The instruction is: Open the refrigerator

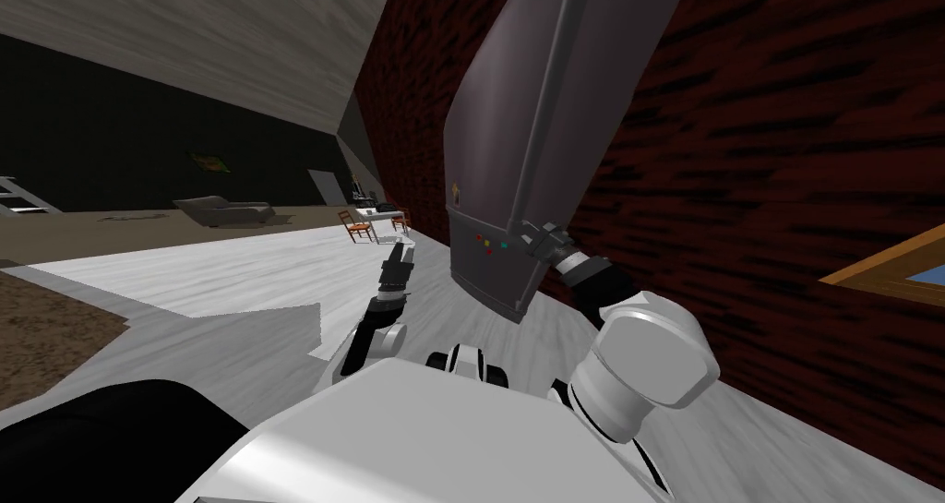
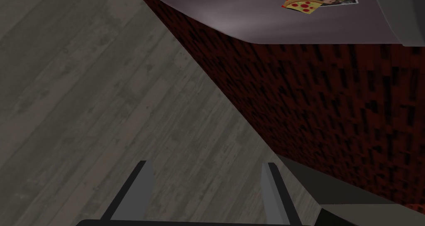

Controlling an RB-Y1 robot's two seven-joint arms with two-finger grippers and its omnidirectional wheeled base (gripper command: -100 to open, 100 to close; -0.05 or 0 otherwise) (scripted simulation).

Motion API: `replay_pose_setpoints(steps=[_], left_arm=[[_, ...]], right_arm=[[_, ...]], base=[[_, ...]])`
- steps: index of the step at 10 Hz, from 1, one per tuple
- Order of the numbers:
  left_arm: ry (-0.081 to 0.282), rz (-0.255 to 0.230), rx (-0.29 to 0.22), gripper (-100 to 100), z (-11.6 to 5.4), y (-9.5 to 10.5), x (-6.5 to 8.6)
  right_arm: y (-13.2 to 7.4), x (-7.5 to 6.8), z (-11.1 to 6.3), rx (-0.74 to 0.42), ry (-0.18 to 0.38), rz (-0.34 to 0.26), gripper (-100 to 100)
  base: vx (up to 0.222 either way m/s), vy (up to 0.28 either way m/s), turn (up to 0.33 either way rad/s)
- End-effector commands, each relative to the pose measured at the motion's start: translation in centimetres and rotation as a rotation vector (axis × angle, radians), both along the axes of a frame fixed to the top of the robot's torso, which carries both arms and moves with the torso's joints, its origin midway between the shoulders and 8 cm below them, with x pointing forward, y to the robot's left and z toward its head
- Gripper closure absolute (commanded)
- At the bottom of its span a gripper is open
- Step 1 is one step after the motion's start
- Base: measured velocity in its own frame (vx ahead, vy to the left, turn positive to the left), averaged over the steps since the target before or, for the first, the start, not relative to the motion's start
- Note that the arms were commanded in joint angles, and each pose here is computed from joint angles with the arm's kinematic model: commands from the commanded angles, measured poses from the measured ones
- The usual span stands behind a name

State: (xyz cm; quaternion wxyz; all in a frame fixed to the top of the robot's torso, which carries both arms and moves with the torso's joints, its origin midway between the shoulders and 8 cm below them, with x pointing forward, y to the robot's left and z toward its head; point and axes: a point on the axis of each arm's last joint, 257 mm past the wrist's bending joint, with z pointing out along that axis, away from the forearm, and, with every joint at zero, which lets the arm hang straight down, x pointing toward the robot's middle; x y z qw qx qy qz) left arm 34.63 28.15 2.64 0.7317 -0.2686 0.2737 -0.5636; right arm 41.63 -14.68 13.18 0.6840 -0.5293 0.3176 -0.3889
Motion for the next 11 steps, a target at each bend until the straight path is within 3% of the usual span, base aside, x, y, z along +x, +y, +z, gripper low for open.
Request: replay_pose_setpoints(steps=[1, 2, 4, 5, 8, 9, 11], left_arm=[[0.0, 0.0, 0.0, 0, 0.0, 0.0, 0.0], [0.0, 0.0, 0.0, 0, 0.0, 0.0, 0.0], [0.0, 0.0, 0.0, 0, 0.0, 0.0, 0.0], [0.0, 0.0, 0.0, 0, 0.0, 0.0, 0.0], [0.0, 0.0, 0.0, 0, 0.0, 0.0, 0.0], [0.0, 0.0, 0.001, 0, 0.0, 0.0, 0.0], [0.0, 0.0, 0.0, 0, 0.0, 0.0, 0.0]], right_arm=[[-0.2, 0.1, 0.0, 0.001, 0.0, -0.011, 100], [-0.5, 1.0, -1.3, -0.035, 0.009, -0.001, 100], [0.1, 0.3, -0.4, -0.043, -0.021, 0.041, 100], [-0.6, 1.3, -1.6, -0.067, -0.013, 0.034, 100], [0.1, 0.4, -0.8, -0.074, -0.039, 0.089, 100], [-0.9, 1.5, -2.0, -0.093, -0.025, 0.076, 100], [-0.5, 0.8, -1.2, -0.102, -0.051, 0.11, 100]], base=[[-0.078, 0.064, 0.004], [-0.031, 0.22, -0.307], [-0.003, 0.234, -0.139], [0.016, 0.256, -0.267], [-0.034, 0.167, -0.08], [-0.02, 0.173, -0.296], [-0.023, 0.207, -0.132]])
